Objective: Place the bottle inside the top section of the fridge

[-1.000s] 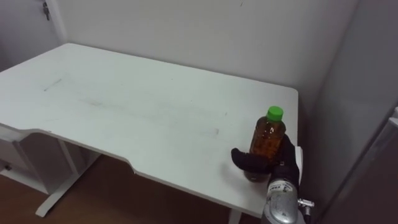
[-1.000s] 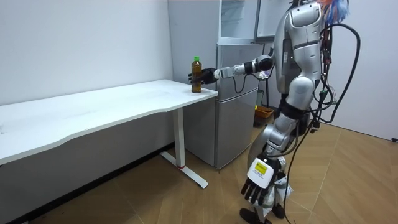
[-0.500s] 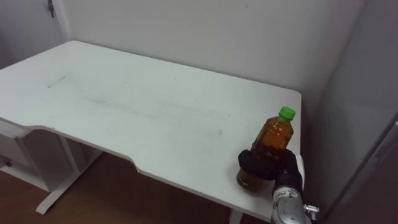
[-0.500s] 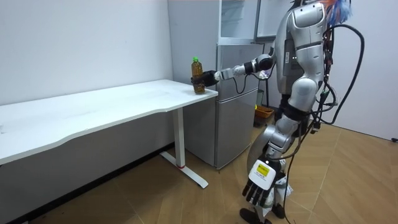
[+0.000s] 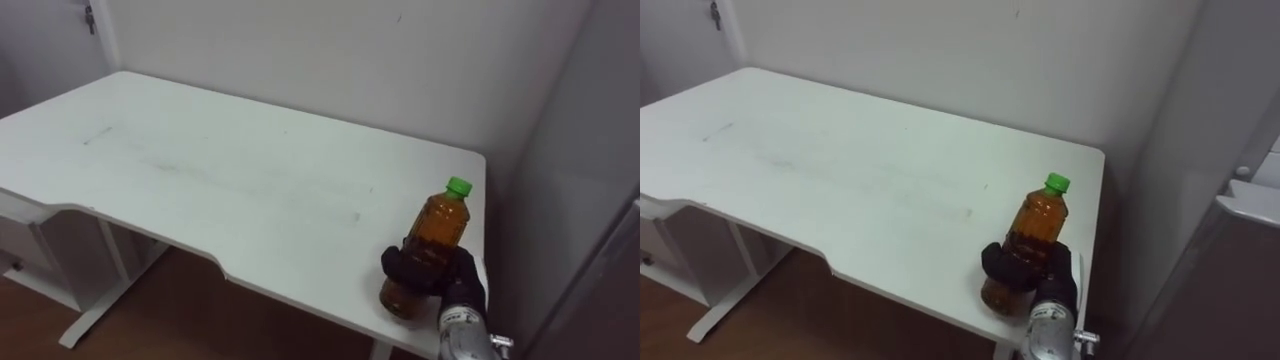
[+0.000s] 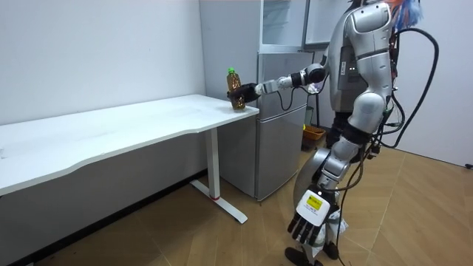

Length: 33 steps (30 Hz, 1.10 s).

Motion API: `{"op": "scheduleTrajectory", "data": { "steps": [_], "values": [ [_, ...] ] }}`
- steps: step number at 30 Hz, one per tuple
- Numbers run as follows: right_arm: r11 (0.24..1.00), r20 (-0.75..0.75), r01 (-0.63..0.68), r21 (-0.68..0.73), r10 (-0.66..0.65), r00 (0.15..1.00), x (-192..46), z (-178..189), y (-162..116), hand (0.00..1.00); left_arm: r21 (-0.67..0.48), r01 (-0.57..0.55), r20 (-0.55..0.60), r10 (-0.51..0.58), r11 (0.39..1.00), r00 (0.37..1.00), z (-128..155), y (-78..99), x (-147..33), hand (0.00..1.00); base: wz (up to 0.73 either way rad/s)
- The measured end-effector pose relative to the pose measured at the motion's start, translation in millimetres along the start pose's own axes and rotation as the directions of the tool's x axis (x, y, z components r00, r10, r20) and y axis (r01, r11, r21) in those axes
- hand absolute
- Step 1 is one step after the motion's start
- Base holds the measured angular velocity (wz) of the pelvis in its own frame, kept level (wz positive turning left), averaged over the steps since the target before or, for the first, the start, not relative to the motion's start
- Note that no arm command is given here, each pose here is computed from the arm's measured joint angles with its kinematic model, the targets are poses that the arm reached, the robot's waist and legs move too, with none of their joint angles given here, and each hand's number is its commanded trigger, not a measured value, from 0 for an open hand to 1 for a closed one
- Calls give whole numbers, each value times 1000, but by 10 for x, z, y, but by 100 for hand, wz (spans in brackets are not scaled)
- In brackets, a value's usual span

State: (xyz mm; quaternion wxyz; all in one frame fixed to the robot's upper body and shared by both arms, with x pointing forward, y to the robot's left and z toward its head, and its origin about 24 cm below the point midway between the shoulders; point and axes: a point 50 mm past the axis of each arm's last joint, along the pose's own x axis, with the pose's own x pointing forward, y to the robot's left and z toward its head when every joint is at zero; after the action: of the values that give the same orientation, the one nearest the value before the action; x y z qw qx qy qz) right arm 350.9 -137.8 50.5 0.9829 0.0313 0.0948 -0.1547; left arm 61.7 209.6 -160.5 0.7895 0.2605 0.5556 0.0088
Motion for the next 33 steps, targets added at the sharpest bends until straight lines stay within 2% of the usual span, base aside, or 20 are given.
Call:
{"op": "scheduleTrajectory", "data": {
  "steps": [4, 14, 33],
  "values": [
    [998, 70, -51, 35, 48, 996, -29, 174, 30, 100, -7, -6, -6, 6, 1000, 1000, -50, 21, 6, 0, -6],
    [984, 255, -153, 92, 125, 959, -279, 469, -74, 100, -48, -47, -83, 43, 998, 996, -265, 71, -19, 0, -3],
    [937, 557, -339, 84, 238, 796, -716, 1116, -101, 100, -61, -67, -64, 63, 996, 996, -217, 124, -3, 0, -8]
  ]
}}
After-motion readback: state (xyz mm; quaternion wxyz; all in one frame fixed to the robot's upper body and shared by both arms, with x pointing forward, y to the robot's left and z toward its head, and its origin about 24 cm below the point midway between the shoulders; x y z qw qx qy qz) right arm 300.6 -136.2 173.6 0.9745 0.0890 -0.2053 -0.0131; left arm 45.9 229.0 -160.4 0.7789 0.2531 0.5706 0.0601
